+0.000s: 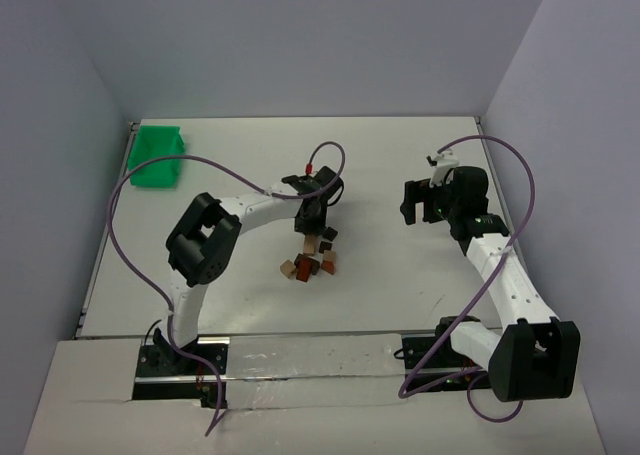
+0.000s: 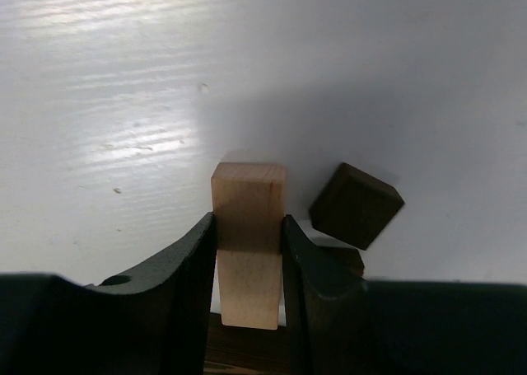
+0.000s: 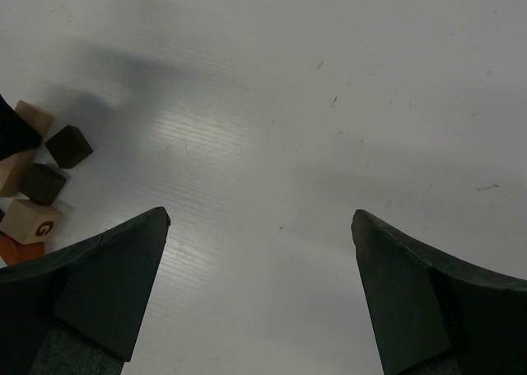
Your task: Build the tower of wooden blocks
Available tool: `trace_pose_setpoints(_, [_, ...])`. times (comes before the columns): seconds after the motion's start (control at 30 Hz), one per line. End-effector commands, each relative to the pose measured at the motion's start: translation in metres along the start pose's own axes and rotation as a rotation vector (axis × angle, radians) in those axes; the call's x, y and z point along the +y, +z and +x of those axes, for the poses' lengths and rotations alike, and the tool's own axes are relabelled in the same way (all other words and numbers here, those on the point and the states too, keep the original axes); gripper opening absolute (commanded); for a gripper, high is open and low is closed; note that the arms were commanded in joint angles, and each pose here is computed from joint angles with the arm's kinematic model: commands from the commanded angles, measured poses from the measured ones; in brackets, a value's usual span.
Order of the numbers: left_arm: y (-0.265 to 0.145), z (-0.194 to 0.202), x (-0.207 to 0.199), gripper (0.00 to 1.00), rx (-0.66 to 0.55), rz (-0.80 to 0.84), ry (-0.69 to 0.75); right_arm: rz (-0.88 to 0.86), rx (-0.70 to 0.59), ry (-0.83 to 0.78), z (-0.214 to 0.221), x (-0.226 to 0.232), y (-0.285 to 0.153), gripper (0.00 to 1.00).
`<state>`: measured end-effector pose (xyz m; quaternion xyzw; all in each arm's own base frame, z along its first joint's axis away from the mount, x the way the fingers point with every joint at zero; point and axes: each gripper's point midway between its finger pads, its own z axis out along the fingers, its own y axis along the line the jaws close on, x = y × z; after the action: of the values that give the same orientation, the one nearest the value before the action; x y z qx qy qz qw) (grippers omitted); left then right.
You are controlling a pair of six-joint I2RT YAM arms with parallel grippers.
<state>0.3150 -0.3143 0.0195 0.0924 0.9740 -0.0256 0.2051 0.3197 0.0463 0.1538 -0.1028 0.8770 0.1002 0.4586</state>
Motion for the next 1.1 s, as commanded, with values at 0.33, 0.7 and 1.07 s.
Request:
trace_pose_setpoints(0.33, [0.026, 0.004, 0.058, 0.00, 0.082, -0.133, -0.181, 0.007, -0.049, -0.001, -0.022, -0.003, -0.002, 1.00])
trace_pose_setpoints(0.7, [0.054, 0.016, 0.056, 0.00, 0.147, -0.141, -0.128, 0.003, -0.035, 0.004, -0.020, -0.003, 0.001, 1.00])
trace_pose_setpoints(1.07, [0.061, 0.018, 0.059, 0.12, 0.159, -0.168, -0.109, -0.003, -0.031, 0.004, -0.019, -0.002, 0.002, 1.00])
